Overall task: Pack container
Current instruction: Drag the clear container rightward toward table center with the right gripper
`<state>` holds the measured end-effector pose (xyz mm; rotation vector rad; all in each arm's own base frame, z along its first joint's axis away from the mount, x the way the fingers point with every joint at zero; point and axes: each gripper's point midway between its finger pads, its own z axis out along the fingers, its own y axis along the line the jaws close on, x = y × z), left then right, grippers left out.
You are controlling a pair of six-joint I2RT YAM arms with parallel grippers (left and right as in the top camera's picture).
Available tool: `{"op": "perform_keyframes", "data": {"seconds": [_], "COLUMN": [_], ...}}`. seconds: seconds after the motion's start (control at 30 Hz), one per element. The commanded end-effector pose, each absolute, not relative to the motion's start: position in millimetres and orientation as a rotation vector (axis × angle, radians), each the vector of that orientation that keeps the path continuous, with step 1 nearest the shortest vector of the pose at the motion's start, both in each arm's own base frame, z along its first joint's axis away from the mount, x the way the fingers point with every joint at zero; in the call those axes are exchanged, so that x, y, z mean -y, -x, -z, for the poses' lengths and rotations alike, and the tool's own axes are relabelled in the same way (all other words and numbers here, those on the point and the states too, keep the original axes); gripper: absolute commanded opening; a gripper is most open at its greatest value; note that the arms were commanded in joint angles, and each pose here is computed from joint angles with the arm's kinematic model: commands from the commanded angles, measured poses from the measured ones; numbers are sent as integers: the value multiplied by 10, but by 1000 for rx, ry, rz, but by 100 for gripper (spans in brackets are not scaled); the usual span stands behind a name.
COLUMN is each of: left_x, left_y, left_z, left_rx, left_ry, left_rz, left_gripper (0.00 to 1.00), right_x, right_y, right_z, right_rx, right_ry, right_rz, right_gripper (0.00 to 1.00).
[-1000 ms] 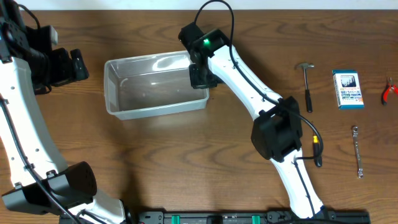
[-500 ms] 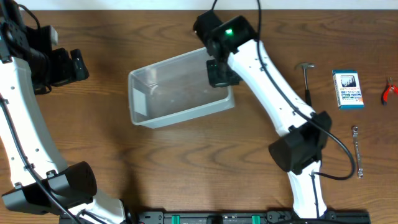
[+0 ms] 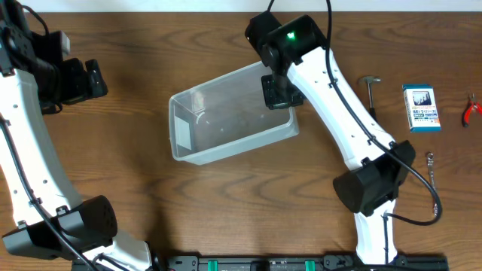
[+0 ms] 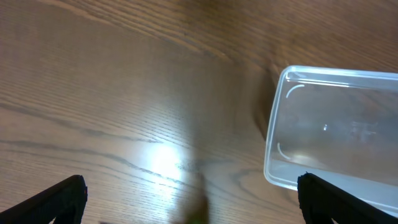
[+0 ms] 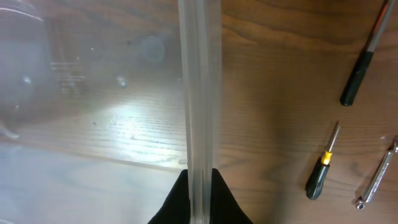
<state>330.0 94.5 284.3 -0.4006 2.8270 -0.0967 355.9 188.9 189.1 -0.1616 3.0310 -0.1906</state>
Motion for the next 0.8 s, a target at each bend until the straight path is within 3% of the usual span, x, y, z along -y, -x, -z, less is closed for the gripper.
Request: {"op": "perform_keyframes", "data": {"seconds": [0.0, 0.37, 0.77], "left_x": [-957, -956, -944], "left_y": [-3241, -3240, -3207], "left_z": [-2825, -2825, -2816], "left_rx": [-2850, -2850, -2863], "left_ry": [416, 416, 431], "left_rz": [91, 91, 98], "left_gripper": [98, 98, 98], "right_x": [-1758, -1178, -1322], "right_y": [-3485, -3234, -3266], "right_z": [-2200, -2072, -1682], "right_rx": [-2972, -3004, -3022], "right_ry": [144, 3, 185], "right_rz": [141, 180, -13], "right_gripper": [1, 1, 1]}}
